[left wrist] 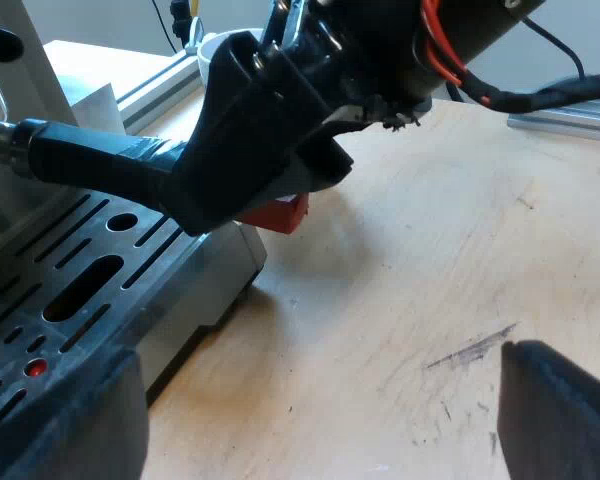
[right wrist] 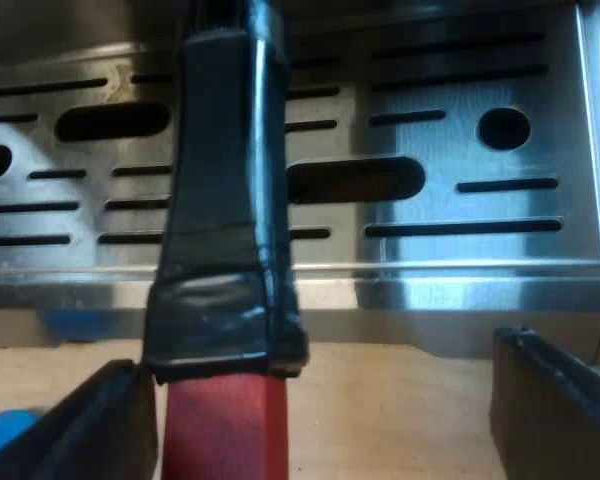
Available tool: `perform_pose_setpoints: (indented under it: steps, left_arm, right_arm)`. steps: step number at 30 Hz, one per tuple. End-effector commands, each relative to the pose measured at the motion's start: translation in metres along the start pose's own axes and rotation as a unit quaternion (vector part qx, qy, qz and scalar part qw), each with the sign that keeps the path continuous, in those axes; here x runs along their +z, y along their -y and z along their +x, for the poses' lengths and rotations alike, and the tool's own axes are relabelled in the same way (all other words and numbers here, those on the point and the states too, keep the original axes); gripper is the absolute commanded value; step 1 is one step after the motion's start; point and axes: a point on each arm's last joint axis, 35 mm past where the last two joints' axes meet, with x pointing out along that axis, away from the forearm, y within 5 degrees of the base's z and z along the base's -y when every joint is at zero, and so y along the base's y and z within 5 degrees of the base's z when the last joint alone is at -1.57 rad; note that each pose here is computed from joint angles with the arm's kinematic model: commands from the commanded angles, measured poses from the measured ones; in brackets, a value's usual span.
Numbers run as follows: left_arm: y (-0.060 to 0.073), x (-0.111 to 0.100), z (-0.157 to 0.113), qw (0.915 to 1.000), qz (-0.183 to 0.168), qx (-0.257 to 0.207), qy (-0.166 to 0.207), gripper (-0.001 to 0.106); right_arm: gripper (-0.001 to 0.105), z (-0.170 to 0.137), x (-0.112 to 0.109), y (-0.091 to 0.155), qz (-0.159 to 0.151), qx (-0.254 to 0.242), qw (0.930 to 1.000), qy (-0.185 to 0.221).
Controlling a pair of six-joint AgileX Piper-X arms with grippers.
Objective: Grind coffee beans and then tamp
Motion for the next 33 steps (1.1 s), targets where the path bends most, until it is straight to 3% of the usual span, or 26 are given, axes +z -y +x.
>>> perform_pose_setpoints:
  steps: [1,9,10,12,17,30,33]
  left_arm:
    - [0.001,0.003,0.0,0.9999,0.004,-0.007,0.009,0.073]
    - [0.001,0.003,0.0,0.9999,0.004,-0.007,0.009,0.073]
    - [0.001,0.003,0.0,0.9999,0.004,-0.007,0.009,0.073]
    - [0.001,0.003,0.0,0.9999,0.004,-0.007,0.009,0.073]
    - [0.001,0.003,0.0,0.9999,0.004,-0.007,0.009,0.073]
    - [0.001,0.003,0.0,0.9999,0.004,-0.007,0.009,0.073]
    - [0.001,0.003,0.0,0.9999,0.004,-0.007,0.009,0.073]
  right_arm:
    - [0.07,0.0,0.0,0.001,-0.023,0.013,0.9997,-0.002]
    - [0.07,0.002,-0.004,0.002,-0.052,0.01,0.9986,-0.008]
    - [0.07,0.006,-0.004,0.0,-0.082,0.014,0.9965,-0.007]
    - [0.07,0.009,-0.005,-0.002,-0.095,0.021,0.9952,-0.007]
    - [0.07,0.017,-0.004,-0.007,-0.09,0.023,0.9957,0.007]
    - [0.069,0.017,-0.007,-0.006,-0.082,0.021,0.9964,-0.006]
    - [0.059,0.017,-0.007,-0.006,-0.082,0.021,0.9964,-0.006]
